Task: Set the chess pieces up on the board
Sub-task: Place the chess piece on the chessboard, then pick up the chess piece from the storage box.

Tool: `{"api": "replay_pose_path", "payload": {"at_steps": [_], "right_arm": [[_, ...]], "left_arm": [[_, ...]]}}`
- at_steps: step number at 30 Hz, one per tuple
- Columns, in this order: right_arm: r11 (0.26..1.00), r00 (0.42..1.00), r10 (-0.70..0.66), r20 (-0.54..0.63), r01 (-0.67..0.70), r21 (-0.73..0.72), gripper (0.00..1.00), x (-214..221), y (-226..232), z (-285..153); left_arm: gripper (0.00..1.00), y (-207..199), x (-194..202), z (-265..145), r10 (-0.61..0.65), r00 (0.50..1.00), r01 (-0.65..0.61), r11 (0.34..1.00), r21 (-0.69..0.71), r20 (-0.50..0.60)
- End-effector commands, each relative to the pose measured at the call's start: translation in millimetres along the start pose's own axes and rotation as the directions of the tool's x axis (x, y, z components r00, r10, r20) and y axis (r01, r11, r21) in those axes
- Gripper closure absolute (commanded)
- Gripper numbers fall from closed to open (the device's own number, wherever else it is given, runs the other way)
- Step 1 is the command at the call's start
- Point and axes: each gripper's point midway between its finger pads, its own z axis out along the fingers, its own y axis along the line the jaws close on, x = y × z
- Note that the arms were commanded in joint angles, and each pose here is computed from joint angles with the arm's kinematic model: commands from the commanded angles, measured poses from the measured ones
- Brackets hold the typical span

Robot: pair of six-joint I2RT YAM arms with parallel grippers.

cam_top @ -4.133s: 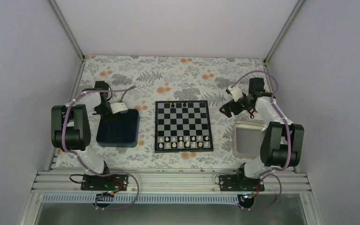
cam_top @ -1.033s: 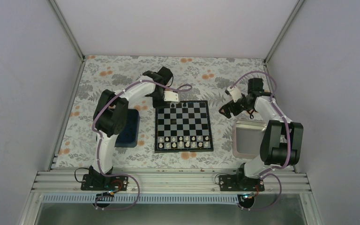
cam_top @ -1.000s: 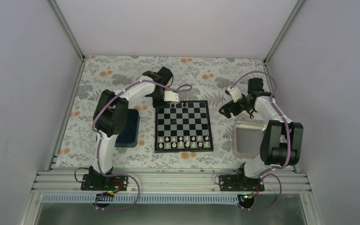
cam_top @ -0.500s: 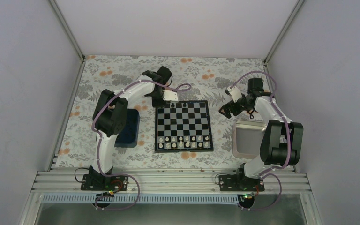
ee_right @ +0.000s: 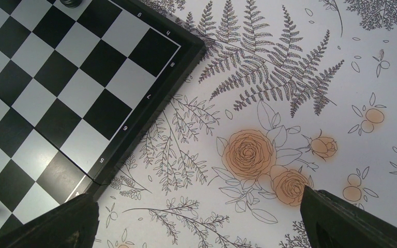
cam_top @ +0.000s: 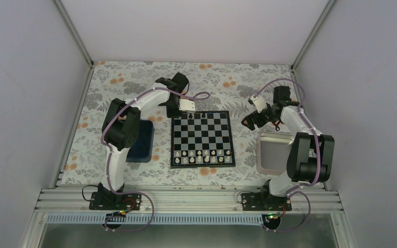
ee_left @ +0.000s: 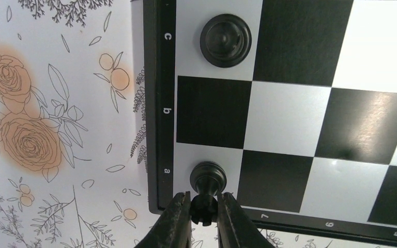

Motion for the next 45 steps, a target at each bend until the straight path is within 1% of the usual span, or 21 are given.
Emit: {"api": "replay_pose_path", "payload": {"at_steps": [1,3,4,6,10,14,17,19,25,31,36,40,45], "right_arm": [[1.000,1.000,-0.024,0.019,0.024,-0.014,0.00,-7.6,3.8,-1.5],[1.000,0.999,-0.025,0.021,0.025,-0.012,0.00,-8.0,3.4,-1.7],[1.000,0.999,-0.025,0.020,0.025,-0.015,0.00,-7.7,3.9,-1.2],[1.000,1.000,-0.024,0.017,0.024,-0.014,0.00,-7.1,3.7,-0.8],[1.000,1.000,-0.024,0.018,0.025,-0.011,0.00,-7.2,3.4,-1.5],[1.000,1.000,-0.023,0.015,0.023,-0.012,0.00,-6.7,3.4,-0.7],[1.000,1.000,-0.022,0.012,0.022,-0.012,0.00,-5.7,3.2,-0.2],[1.000,1.000,-0.023,0.011,0.023,-0.011,0.00,-5.3,2.9,0.1],[1.000,1.000,-0.021,0.004,0.021,-0.006,0.00,-4.4,1.6,0.6],[1.000,1.000,-0.018,0.009,0.018,-0.003,0.00,-6.6,2.0,-2.7],[1.000,1.000,-0.021,0.013,0.021,-0.004,0.00,-7.8,3.5,-4.3],[1.000,1.000,-0.026,0.015,0.026,-0.012,0.00,-9.2,5.3,-4.7],[0.999,0.999,-0.036,0.019,0.037,-0.016,0.00,-10.7,8.0,-4.5]], "left_arm": [[0.82,-5.4,12.8,6.1,0.001,0.999,0.000,1.000,0.023,-0.039],[0.77,-5.2,11.5,4.3,0.001,0.999,0.000,1.000,0.023,-0.032],[0.73,-4.5,9.7,2.7,0.001,1.000,0.000,1.000,0.020,-0.026],[0.68,-3.6,6.7,-3.1,0.000,1.000,0.000,1.000,0.015,-0.014],[0.65,-0.7,1.7,-22.3,-0.004,1.000,0.004,1.000,-0.002,0.012],[0.62,3.6,5.3,-55.8,0.001,1.000,0.001,0.998,-0.063,0.028],[0.54,9.0,25.1,-79.9,-0.020,1.000,0.021,0.992,-0.122,0.008],[0.51,12.3,45.0,-95.1,-0.051,0.999,0.050,0.987,-0.151,-0.002],[0.50,2.0,114.4,-122.0,-0.170,0.985,0.167,0.970,-0.179,-0.001],[0.49,-42.0,172.5,-109.9,-0.267,0.963,0.260,0.955,-0.144,-0.029],[0.50,-63.4,213.7,-101.0,-0.355,0.934,0.347,0.929,-0.124,-0.047],[0.50,-80.6,230.4,-94.2,-0.404,0.913,0.399,0.913,-0.081,-0.056],[0.50,-95.0,235.9,-81.2,-0.444,0.894,0.442,0.896,-0.037,-0.067]]}}
